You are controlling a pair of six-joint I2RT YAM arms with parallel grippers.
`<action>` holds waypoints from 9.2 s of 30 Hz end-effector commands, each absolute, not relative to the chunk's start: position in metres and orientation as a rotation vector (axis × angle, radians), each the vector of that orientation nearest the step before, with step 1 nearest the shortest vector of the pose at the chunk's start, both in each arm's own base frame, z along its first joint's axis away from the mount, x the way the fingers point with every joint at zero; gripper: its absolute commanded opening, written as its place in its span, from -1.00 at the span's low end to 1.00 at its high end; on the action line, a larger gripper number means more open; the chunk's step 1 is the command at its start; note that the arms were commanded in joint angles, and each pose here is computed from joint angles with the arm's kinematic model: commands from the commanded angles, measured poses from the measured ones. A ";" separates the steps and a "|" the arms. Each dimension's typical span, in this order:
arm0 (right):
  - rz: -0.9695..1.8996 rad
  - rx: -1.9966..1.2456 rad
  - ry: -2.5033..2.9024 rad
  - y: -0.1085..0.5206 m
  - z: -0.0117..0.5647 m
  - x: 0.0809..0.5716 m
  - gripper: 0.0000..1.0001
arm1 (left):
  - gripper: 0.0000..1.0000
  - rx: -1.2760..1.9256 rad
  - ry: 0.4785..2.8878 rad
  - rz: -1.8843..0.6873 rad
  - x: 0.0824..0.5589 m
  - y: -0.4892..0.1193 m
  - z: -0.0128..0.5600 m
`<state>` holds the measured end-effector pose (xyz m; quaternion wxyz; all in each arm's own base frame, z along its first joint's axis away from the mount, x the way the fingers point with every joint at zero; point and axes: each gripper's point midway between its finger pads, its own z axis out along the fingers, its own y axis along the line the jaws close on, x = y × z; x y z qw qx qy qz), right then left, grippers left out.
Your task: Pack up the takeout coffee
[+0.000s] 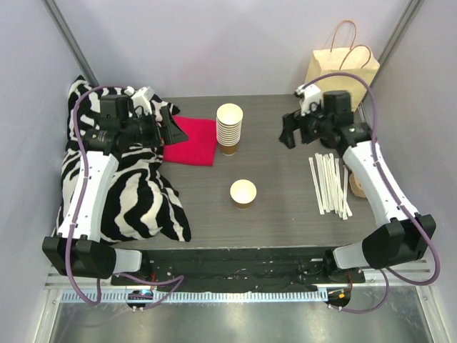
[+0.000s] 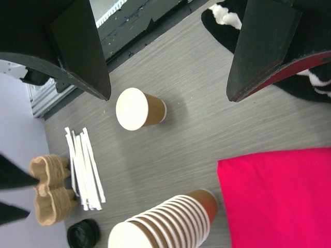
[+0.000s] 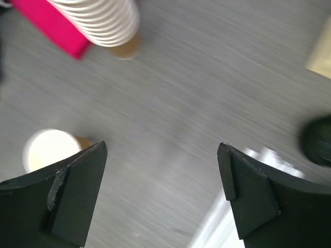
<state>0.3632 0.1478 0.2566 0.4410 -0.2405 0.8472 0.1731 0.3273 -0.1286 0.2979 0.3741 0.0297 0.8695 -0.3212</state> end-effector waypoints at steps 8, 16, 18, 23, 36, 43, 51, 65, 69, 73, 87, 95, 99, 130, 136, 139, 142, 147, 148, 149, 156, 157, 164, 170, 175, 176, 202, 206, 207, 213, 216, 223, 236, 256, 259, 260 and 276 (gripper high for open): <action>-0.058 -0.953 2.338 -0.039 0.213 0.398 0.65 | 0.99 0.330 2.147 -1.017 0.315 -0.153 0.323; -0.250 -0.919 2.413 -0.099 0.190 0.449 0.36 | 0.99 0.335 2.141 -1.068 0.316 -0.158 0.322; -0.157 -0.687 2.453 -0.106 0.191 0.469 0.33 | 0.99 0.336 2.142 -1.067 0.316 -0.158 0.322; -0.008 -0.234 2.473 -0.128 0.186 0.487 0.14 | 0.99 0.326 2.148 -1.064 0.319 -0.158 0.320; 0.045 0.203 2.399 -0.138 0.145 0.519 -0.07 | 0.99 0.302 2.162 -1.065 0.324 -0.157 0.314; 0.080 0.234 2.417 -0.136 0.125 0.525 -0.07 | 0.99 0.295 2.170 -1.071 0.326 -0.158 0.312; 0.054 0.242 2.432 -0.141 0.111 0.528 -0.07 | 0.99 0.289 2.177 -1.072 0.325 -0.158 0.307; 0.064 0.255 2.457 -0.138 0.093 0.530 -0.15 | 0.99 0.266 2.198 -1.076 0.327 -0.157 0.299; 0.064 0.249 2.465 -0.137 0.089 0.530 -0.25 | 0.99 0.265 2.198 -1.077 0.329 -0.158 0.299; 0.053 0.248 2.464 -0.138 0.091 0.530 -0.45 | 1.00 0.263 2.202 -1.082 0.329 -0.158 0.298; 0.044 0.240 2.407 -0.137 0.129 0.527 -0.98 | 0.99 0.265 2.206 -1.086 0.327 -0.159 0.299; 0.069 0.211 2.365 -0.130 0.159 0.523 -0.98 | 0.99 0.265 2.207 -1.098 0.321 -0.159 0.295; 0.099 0.209 2.368 -0.125 0.160 0.520 -0.98 | 0.99 0.254 2.141 -1.093 0.321 -0.159 0.301; 0.244 0.286 2.492 0.003 0.133 0.470 -0.98 | 0.99 1.149 1.316 -0.513 0.358 -0.422 0.346; 0.182 0.328 2.448 -0.029 0.156 0.474 -0.50 | 0.99 1.102 1.388 -0.575 0.361 -0.431 0.330; 0.134 0.347 2.442 -0.045 0.160 0.474 -0.20 | 0.99 1.105 1.418 -0.579 0.357 -0.428 0.319; 0.125 0.353 2.466 -0.047 0.153 0.474 -0.09 | 0.99 1.090 1.450 -0.585 0.356 -0.424 0.311; 0.269 0.449 2.526 -0.036 0.131 0.474 0.08 | 0.99 1.071 1.471 -0.616 0.350 -0.421 0.311; 0.287 0.472 2.525 -0.035 0.130 0.475 0.08 | 0.99 1.072 1.474 -0.618 0.349 -0.421 0.309; 0.301 0.481 2.525 -0.034 0.130 0.475 0.08 | 0.99 1.069 1.472 -0.615 0.348 -0.419 0.311; 0.357 0.560 2.531 -0.038 0.122 0.472 0.22 | 0.99 1.054 1.483 -0.653 0.343 -0.419 0.313; 0.376 0.560 2.533 -0.037 0.121 0.472 0.22 | 0.99 1.052 1.487 -0.660 0.342 -0.420 0.312; 0.465 0.630 2.559 -0.036 0.106 0.466 0.22 | 1.00 1.047 1.490 -0.669 0.342 -0.420 0.313; 0.549 0.683 2.580 -0.032 0.093 0.464 0.20 | 0.99 1.042 1.489 -0.678 0.342 -0.422 0.315; 0.603 0.695 2.577 -0.028 0.090 0.466 0.13 | 0.99 1.039 1.492 -0.681 0.343 -0.423 0.316; 0.612 0.702 2.576 -0.027 0.090 0.466 0.12 | 0.99 1.037 1.495 -0.681 0.344 -0.424 0.315; 0.778 0.739 2.571 -0.013 0.073 0.473 -0.17 | 0.99 1.029 1.529 -0.682 0.345 -0.423 0.305; 0.793 0.733 2.573 -0.011 0.071 0.475 -0.30 | 0.99 1.026 1.534 -0.683 0.346 -0.423 0.304; 0.792 0.736 2.576 -0.011 0.069 0.475 -0.33 | 0.99 1.025 1.535 -0.684 0.346 -0.424 0.304; 0.808 0.718 2.569 -0.011 0.070 0.480 -0.65 | 0.99 1.023 1.546 -0.684 0.346 -0.424 0.301; 0.818 0.712 2.561 -0.010 0.074 0.480 -0.91 | 0.99 1.027 1.555 -0.685 0.345 -0.423 0.297; 0.863 0.679 2.518 -0.003 0.097 0.476 -0.98 | 0.99 1.066 1.541 -0.679 0.344 -0.426 0.294; 0.920 0.560 2.419 0.004 0.139 0.485 -0.98 | 0.99 1.073 1.511 -0.682 0.351 -0.436 0.312; 1.069 -0.258 2.372 0.090 0.234 0.376 -0.98 | 0.99 1.485 1.109 -0.570 0.246 -0.355 0.359; 1.096 -0.474 2.467 0.125 0.226 0.322 -0.98 | 1.00 1.597 0.876 -0.442 0.217 -0.338 0.365; 1.100 -0.543 2.470 0.132 0.224 0.311 -0.98 | 0.99 1.631 0.819 -0.404 0.205 -0.329 0.368; 1.282 -1.025 2.463 0.212 0.214 0.194 -0.98 | 0.94 2.104 0.609 -0.198 0.152 -0.352 0.276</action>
